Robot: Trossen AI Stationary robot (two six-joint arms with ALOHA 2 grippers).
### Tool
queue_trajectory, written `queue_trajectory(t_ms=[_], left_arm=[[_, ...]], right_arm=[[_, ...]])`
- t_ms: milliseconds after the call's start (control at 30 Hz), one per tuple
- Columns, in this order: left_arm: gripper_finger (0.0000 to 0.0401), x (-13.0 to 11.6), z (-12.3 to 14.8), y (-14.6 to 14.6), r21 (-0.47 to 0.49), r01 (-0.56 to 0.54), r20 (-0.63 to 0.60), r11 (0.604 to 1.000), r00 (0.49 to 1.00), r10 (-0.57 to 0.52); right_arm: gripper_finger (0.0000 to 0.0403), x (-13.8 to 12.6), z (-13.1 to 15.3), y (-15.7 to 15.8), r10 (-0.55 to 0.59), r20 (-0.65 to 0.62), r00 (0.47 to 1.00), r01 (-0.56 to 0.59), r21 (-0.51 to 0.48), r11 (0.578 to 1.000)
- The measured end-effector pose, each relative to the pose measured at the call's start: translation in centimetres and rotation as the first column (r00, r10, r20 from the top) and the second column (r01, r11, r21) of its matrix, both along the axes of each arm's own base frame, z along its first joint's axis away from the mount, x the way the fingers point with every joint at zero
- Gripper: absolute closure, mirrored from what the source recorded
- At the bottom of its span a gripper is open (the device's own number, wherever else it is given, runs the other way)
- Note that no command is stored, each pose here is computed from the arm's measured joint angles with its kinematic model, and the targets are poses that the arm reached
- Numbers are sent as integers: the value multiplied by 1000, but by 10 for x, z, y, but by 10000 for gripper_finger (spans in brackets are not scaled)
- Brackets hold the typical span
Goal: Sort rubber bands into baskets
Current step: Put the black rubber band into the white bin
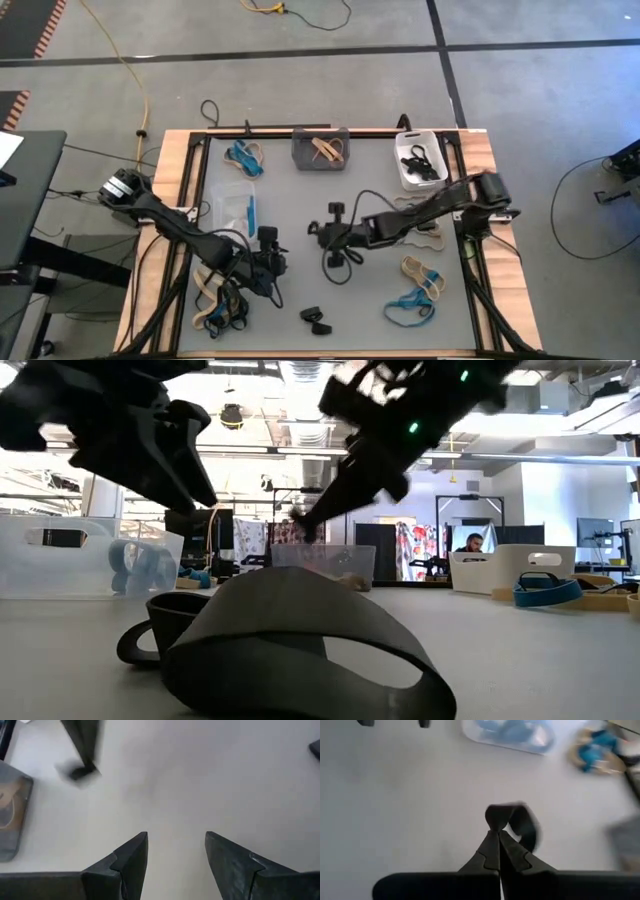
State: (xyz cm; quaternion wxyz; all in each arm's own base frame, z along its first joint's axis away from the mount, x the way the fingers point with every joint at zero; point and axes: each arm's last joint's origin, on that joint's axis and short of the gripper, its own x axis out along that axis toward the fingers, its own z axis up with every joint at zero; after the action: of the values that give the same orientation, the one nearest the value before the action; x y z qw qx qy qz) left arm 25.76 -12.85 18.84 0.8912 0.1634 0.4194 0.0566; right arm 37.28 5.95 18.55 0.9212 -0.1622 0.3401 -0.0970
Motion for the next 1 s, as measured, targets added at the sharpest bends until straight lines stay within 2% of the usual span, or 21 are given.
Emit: queue_trajectory(t_ms=[200, 300, 433, 700, 1000], left_arm=[[211, 8, 3, 6, 7, 14, 35, 1000, 999, -15], [211, 12, 5, 7, 8, 35, 60, 999, 998, -35], [211, 15, 7, 8, 17, 51, 84, 999, 995, -52], [211, 18, 9, 8, 23, 66, 105, 998, 992, -68], [211, 18, 9, 7, 19, 89, 98, 996, 991, -90]], right_arm=[[386, -35, 46, -15, -186, -10, 982, 184, -94, 978], [386, -55, 64, -28, -296, -18, 955, 291, -125, 948], [386, -83, 83, -48, -443, -27, 896, 437, -117, 892], [386, -133, 96, -88, -697, -113, 708, 686, -126, 717], [383, -157, 87, -139, -843, -222, 490, 830, -176, 529]])
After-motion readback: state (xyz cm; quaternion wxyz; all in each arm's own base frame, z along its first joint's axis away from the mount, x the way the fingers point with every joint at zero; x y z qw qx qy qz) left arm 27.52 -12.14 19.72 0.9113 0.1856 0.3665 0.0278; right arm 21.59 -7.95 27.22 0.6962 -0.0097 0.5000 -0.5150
